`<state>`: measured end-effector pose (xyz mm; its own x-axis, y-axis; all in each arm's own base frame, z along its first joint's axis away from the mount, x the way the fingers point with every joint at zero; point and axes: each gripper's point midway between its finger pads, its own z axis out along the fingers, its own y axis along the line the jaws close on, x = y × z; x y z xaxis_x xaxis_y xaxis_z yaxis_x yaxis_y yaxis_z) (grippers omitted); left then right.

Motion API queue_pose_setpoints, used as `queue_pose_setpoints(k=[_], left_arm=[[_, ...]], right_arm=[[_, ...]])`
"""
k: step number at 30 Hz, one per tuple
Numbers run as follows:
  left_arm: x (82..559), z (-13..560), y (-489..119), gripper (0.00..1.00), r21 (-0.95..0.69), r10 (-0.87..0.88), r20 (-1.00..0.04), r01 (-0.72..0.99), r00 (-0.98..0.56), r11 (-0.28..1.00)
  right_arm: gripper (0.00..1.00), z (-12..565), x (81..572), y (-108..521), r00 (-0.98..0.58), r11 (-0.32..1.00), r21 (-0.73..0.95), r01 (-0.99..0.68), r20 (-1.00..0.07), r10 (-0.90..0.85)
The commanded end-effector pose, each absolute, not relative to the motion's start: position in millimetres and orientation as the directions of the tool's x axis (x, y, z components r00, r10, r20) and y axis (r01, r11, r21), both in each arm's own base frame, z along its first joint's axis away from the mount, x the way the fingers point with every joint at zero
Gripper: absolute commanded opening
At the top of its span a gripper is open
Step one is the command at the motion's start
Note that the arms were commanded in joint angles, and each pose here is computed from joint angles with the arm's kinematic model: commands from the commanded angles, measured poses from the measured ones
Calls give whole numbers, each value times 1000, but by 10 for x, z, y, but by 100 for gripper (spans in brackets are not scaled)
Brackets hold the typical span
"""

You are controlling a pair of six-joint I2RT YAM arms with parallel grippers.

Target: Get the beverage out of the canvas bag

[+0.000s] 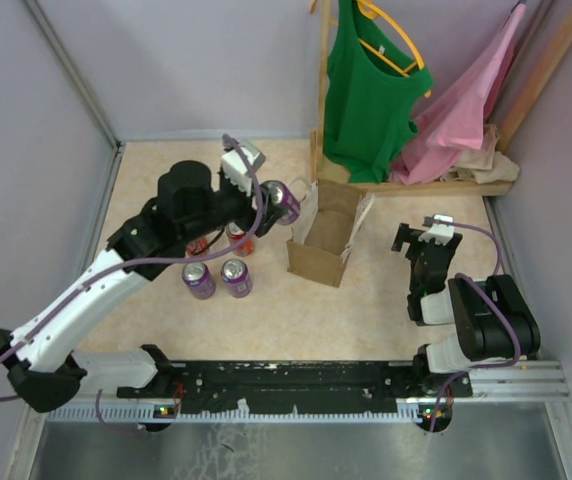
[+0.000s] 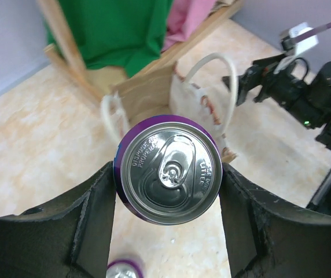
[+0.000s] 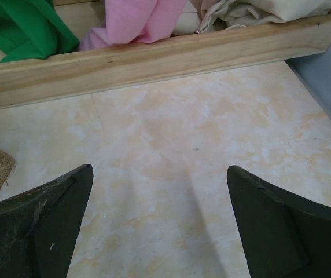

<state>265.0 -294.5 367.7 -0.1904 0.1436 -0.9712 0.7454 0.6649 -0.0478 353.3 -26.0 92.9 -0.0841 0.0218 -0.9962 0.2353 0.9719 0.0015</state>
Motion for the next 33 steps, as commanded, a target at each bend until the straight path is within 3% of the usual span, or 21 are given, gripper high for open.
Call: queue_pose_setpoints(k=[1,18,33], left_arm=[[2637,3825,-2497,0,-37,83,-983,616,-166,787],[3007,2509,-2378,0,64,244,-896,436,-370,898],[3055,1648,-2680,0,-42,259,-827,514,-499,857]], right_arm=[[99,1084,3598,-265,-29,971,21,239,-999,29],[99,1082,3597,-265,-30,971,21,238,-999,29],[99,1081,3596,-265,-30,971,21,238,-999,29]])
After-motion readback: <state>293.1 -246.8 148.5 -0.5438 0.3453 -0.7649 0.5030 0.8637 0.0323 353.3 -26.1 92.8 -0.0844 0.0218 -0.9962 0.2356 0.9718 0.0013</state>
